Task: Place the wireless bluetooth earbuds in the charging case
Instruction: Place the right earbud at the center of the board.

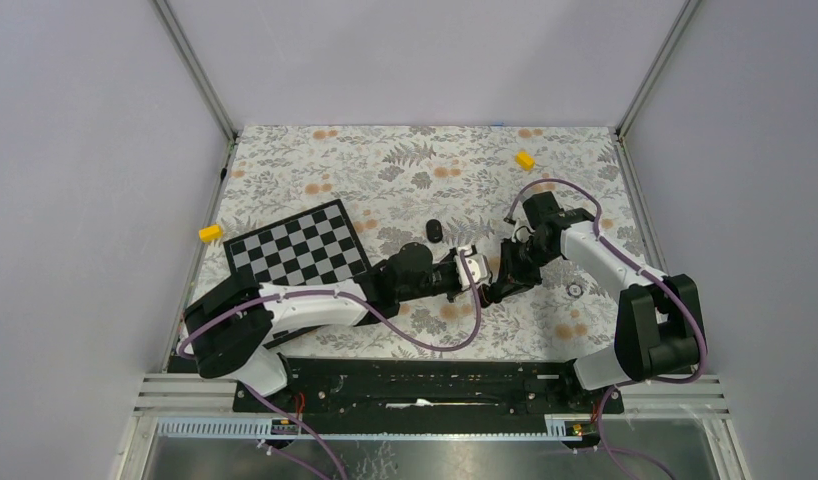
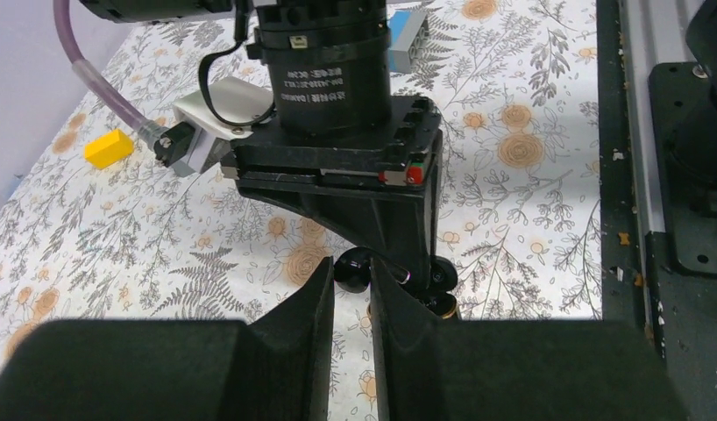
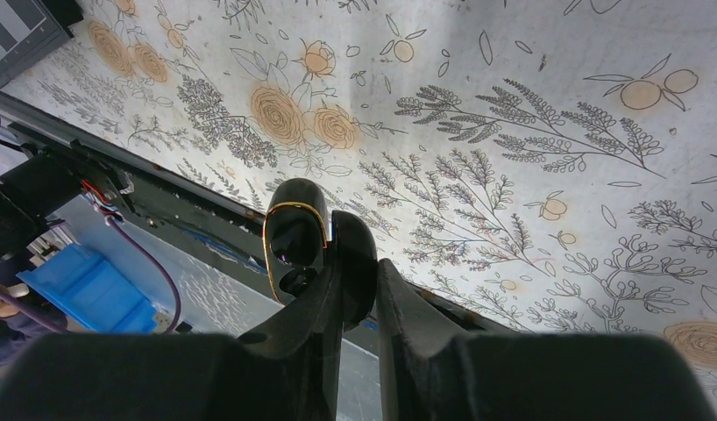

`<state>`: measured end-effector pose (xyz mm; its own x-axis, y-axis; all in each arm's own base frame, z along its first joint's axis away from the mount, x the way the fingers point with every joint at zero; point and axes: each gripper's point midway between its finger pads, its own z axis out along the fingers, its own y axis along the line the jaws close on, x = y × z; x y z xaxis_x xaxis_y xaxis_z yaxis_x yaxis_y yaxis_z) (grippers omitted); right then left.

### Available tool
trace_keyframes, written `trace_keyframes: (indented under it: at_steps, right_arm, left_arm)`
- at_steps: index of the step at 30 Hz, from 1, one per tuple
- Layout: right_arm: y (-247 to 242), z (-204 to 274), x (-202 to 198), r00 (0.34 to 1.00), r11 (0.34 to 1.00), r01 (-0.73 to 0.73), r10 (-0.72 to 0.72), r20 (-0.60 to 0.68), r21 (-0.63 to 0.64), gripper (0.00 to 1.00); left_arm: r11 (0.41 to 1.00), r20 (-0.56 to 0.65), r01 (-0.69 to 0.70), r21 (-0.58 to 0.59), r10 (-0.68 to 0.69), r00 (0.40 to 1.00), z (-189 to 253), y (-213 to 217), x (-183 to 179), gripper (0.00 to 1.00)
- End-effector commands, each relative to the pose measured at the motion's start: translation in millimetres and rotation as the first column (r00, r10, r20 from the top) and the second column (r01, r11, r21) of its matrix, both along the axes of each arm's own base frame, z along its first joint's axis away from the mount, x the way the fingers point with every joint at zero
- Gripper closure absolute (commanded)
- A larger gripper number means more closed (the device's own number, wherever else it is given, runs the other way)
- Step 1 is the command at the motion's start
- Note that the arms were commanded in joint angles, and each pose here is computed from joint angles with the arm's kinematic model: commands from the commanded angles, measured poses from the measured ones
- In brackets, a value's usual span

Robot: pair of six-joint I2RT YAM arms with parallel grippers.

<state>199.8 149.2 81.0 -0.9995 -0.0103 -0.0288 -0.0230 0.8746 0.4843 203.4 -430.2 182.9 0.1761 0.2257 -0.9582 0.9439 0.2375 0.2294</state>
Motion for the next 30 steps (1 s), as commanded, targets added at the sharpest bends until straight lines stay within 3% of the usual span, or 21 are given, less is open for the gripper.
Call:
trace_keyframes:
  at_steps: [1,9,14,19,22,26,28,30]
  right_arm:
    - [3,7,1,1.0,1.0,0.007,-0.007,-0.007,0.005,1.0]
    - [11,6,-3,0.999,1.0,-0.004,0.005,-0.04,0.031,1.0]
    - [13,6,-2,0.999,1.0,0.007,-0.006,-0.054,0.021,1.0]
    - [12,-6,3,0.995,0.999,0.035,-0.036,-0.096,-0.011,1.0]
    - [10,-11,7,0.995,0.998,0.052,-0.055,-0.084,-0.037,1.0]
    - [10,-13,10,0.996,0.998,0.057,-0.059,-0.071,-0.04,1.0]
    - [10,-14,10,0.996,0.998,0.057,-0.06,-0.07,-0.039,1.0]
    - [11,-14,11,0.996,0.998,0.057,-0.059,-0.064,-0.036,1.0]
  left_arm:
    - [0.995,0.115,0.075,-0.071,-0.067,0.991,25,0,-8,0.8]
    - [0.998,0.155,0.054,-0.017,-0.051,0.987,9,-4,2,0.75]
    - [0.999,0.195,0.045,-0.017,-0.041,0.98,8,-3,6,0.83]
    - [1.0,0.189,0.003,-0.024,0.002,0.982,5,2,11,0.82]
    - [0.994,0.122,-0.098,-0.038,0.102,0.987,9,13,21,0.79]
    - [0.974,-0.033,-0.221,0.047,0.223,0.974,0,30,32,0.71]
    - [0.949,-0.137,-0.3,0.093,0.311,0.941,-4,40,40,0.68]
    - [0.907,-0.264,-0.391,0.156,0.419,0.869,-13,53,52,0.66]
